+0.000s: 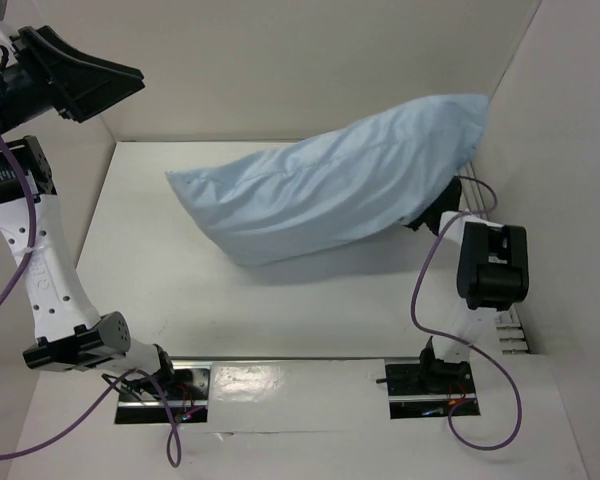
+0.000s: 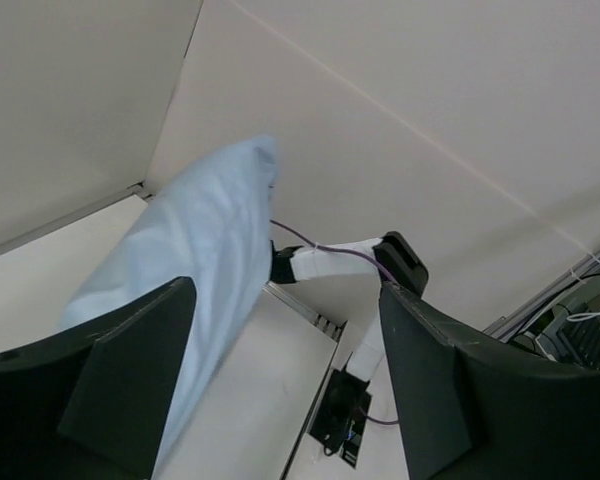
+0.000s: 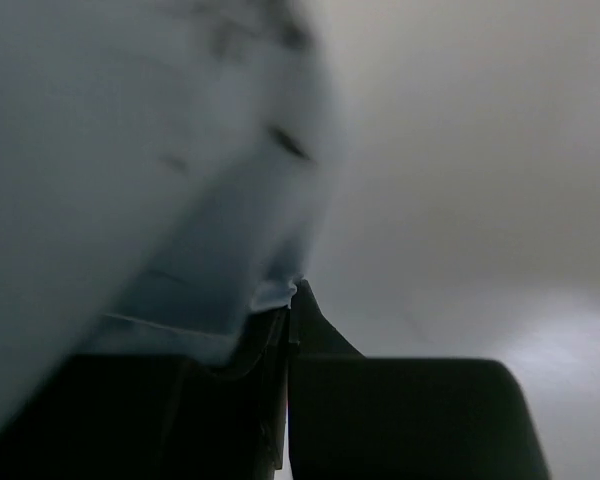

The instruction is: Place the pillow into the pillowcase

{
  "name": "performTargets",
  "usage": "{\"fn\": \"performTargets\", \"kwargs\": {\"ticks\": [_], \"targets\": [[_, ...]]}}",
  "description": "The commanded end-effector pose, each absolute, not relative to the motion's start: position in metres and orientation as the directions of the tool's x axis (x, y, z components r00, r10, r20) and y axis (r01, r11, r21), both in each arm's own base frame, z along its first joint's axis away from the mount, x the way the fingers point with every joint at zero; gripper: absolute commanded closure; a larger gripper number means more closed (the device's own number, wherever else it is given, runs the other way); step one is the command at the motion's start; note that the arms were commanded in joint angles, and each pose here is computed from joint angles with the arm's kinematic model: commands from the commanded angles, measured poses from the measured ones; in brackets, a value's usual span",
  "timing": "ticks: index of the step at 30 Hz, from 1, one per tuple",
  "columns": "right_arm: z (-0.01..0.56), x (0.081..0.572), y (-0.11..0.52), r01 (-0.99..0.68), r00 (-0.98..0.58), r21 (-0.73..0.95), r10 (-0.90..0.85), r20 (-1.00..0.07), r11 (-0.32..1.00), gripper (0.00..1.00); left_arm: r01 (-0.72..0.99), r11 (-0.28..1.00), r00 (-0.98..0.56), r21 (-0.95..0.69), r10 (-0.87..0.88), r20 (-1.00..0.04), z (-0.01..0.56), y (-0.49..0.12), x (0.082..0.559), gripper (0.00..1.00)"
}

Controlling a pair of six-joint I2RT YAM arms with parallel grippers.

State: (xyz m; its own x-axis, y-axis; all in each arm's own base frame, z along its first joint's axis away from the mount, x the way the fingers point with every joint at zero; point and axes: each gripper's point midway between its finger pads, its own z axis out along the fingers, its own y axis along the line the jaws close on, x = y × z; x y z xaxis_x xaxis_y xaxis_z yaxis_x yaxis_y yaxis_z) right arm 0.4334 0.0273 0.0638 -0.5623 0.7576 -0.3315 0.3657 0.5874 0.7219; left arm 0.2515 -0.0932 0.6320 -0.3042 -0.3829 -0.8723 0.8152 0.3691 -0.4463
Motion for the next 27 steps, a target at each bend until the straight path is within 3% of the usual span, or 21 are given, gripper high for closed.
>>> {"fn": "performTargets", "kwargs": {"ticks": [1, 4, 9, 20, 27], "targets": [[0.154, 0.494, 0.085, 0.056, -0.538, 0.761, 0.661, -0.522, 0.647, 1.0, 0.828, 0.388, -0.254, -0.404, -0.383, -0.888, 0.633, -0.094, 0.248, 0.15], [0.16, 0.512, 0.12, -0.015, -0.56, 0.743, 0.61, -0.56, 0.669, 1.0, 0.823, 0.384, -0.27, -0.419, -0.384, -0.883, 0.627, -0.095, 0.252, 0.15], [0.148, 0.519, 0.145, 0.012, -0.616, 0.726, 0.577, -0.536, 0.687, 1.0, 0.779, 0.411, -0.308, -0.473, -0.406, -0.86, 0.611, -0.087, 0.271, 0.14], [0.114, 0.37, 0.126, 0.158, -0.685, 0.595, 0.521, -0.508, 0.788, 1.0, 0.679, 0.415, -0.436, -0.605, -0.435, -0.788, 0.549, -0.083, 0.308, 0.18], [0.13, 0.334, 0.091, 0.254, -0.595, 0.482, 0.529, -0.606, 0.838, 1.0, 0.613, 0.394, -0.532, -0.685, -0.436, -0.726, 0.506, -0.092, 0.326, 0.18]]}}
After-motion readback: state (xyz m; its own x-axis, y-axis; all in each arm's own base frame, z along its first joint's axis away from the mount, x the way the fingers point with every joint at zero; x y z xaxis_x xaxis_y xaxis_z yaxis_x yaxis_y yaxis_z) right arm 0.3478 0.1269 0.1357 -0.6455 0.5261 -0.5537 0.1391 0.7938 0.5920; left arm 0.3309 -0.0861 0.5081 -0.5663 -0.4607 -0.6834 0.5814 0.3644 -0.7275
